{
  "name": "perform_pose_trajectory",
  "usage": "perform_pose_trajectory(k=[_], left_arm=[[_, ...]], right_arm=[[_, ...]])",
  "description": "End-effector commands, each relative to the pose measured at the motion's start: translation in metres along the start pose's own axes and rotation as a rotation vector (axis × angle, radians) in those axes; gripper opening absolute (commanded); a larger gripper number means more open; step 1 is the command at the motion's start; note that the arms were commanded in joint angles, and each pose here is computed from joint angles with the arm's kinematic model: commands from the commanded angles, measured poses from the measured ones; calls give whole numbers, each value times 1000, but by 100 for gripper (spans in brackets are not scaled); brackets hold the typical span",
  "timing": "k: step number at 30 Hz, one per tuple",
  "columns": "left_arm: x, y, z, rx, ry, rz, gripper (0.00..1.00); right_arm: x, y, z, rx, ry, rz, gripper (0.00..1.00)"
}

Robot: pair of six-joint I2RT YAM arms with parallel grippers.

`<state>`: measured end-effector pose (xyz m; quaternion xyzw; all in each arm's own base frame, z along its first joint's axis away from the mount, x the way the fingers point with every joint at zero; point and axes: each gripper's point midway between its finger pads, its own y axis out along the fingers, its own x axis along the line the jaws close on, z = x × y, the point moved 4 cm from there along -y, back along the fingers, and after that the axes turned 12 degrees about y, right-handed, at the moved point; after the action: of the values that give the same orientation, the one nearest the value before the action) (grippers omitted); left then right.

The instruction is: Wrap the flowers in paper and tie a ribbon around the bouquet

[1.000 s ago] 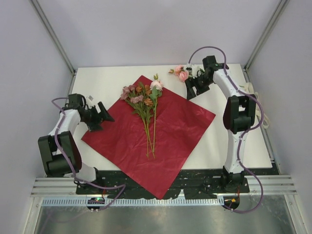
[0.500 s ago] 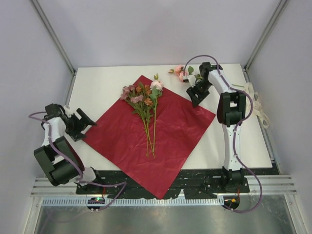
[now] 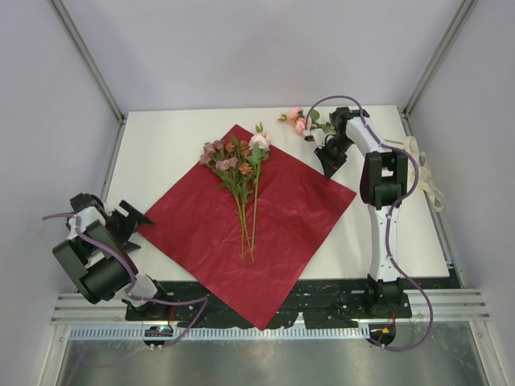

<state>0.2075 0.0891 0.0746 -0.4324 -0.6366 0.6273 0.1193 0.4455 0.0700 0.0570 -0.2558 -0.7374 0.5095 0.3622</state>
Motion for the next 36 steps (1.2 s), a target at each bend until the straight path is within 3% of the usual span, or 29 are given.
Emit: perform_pose_trajectory(k=[1, 7, 16, 24, 26, 27, 29, 31, 32, 35, 36], left_arm=[[-3, 19, -14, -43, -12, 57, 90], [-41, 35, -23, -3, 90, 172, 80], [-96, 53, -49, -2, 203, 252, 46], [-115, 59, -63, -14, 242, 265, 27], [-115, 59, -65, -11, 247, 261, 30], [-116, 58, -64, -2, 252, 268, 36], [-117, 52, -63, 4, 264, 261, 62], [-116, 41, -65, -18, 292, 254, 78], [-116, 33, -67, -39, 304, 255, 84], [-117, 6, -74, -94, 346, 267, 95], [-119, -4, -78, -117, 369, 273, 96]], right_arm=[[-1, -11, 12, 16, 33, 0, 6], [-4, -14, 20, 20, 50, 9, 6], [-29, -17, 17, -28, 101, 102, 6], [-42, -24, 5, -72, 131, 160, 6], [-44, -28, 4, -80, 129, 181, 6], [-45, -32, 5, -79, 133, 193, 6], [-44, -41, 6, -81, 130, 196, 27], [-46, -58, 4, -108, 121, 221, 34], [-47, -67, -1, -128, 104, 233, 39], [-59, -108, -1, -210, 88, 270, 70], [-66, -120, -2, -238, 76, 305, 74]])
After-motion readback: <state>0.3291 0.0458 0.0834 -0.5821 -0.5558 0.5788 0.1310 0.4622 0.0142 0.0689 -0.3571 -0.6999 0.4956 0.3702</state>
